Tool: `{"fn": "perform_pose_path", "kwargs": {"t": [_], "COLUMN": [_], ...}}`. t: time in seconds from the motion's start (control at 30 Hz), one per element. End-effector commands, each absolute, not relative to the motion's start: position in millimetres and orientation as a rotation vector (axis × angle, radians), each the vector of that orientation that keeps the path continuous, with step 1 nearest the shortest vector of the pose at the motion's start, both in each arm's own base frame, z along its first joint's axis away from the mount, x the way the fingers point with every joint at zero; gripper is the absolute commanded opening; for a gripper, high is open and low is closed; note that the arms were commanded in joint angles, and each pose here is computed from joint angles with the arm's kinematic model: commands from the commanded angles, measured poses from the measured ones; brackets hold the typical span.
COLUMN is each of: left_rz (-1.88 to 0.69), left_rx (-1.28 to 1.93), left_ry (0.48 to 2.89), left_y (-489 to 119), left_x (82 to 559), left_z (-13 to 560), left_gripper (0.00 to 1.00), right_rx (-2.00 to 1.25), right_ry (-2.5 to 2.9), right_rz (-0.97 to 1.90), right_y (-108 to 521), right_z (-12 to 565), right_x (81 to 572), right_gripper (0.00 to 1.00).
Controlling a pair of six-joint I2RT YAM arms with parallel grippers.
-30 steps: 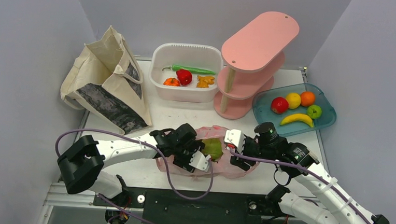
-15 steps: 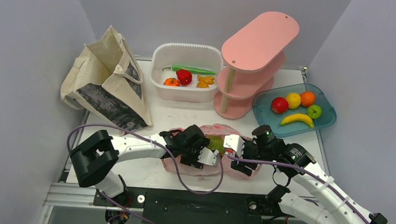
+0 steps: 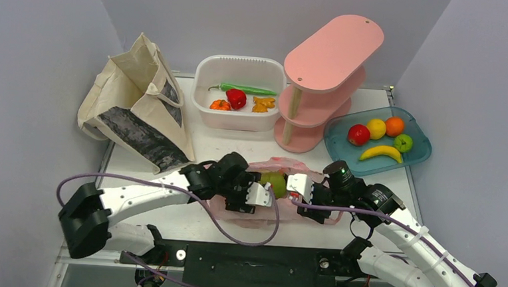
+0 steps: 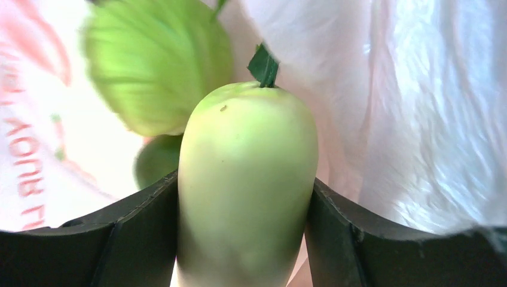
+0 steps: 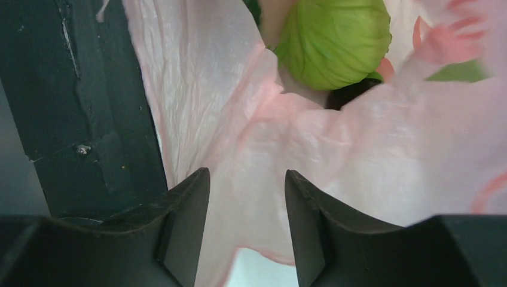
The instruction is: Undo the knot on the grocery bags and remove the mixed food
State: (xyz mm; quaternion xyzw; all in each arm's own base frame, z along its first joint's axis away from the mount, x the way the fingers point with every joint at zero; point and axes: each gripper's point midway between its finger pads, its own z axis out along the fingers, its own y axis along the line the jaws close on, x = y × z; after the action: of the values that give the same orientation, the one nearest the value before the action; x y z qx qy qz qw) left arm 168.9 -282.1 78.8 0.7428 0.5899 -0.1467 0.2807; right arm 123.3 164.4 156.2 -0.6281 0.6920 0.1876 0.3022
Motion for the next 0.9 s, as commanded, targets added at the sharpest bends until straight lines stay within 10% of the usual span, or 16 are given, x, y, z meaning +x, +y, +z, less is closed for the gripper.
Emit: {"fn": "perform_pose_path", "kwargs": {"t": [0.0,0.3,0.87], "left_rz": [-0.539,-0.754,-1.256], "left_rx": [1.692,1.345,0.947], "left_ry": [1.494,1.373,1.161], "left_y": [-303.4,-305.9,-351.5], "left_x": [176.4,183.3,164.7], "left_z": [158.7,249.6,462.3], "left_gripper": [0.25,0.19,0.19], "right_rx": [-1.684,-1.667,-1.297], "right_ry": [1.800,1.782,1.668], "right_rz": [0.499,0.546,0.618], "right_y": [165.3,170.3,205.2], "right_z": [159.4,166.6,259.8], "right_x": [121.3,116.7,150.1], "right_gripper": [0.45,0.41,0.63]}}
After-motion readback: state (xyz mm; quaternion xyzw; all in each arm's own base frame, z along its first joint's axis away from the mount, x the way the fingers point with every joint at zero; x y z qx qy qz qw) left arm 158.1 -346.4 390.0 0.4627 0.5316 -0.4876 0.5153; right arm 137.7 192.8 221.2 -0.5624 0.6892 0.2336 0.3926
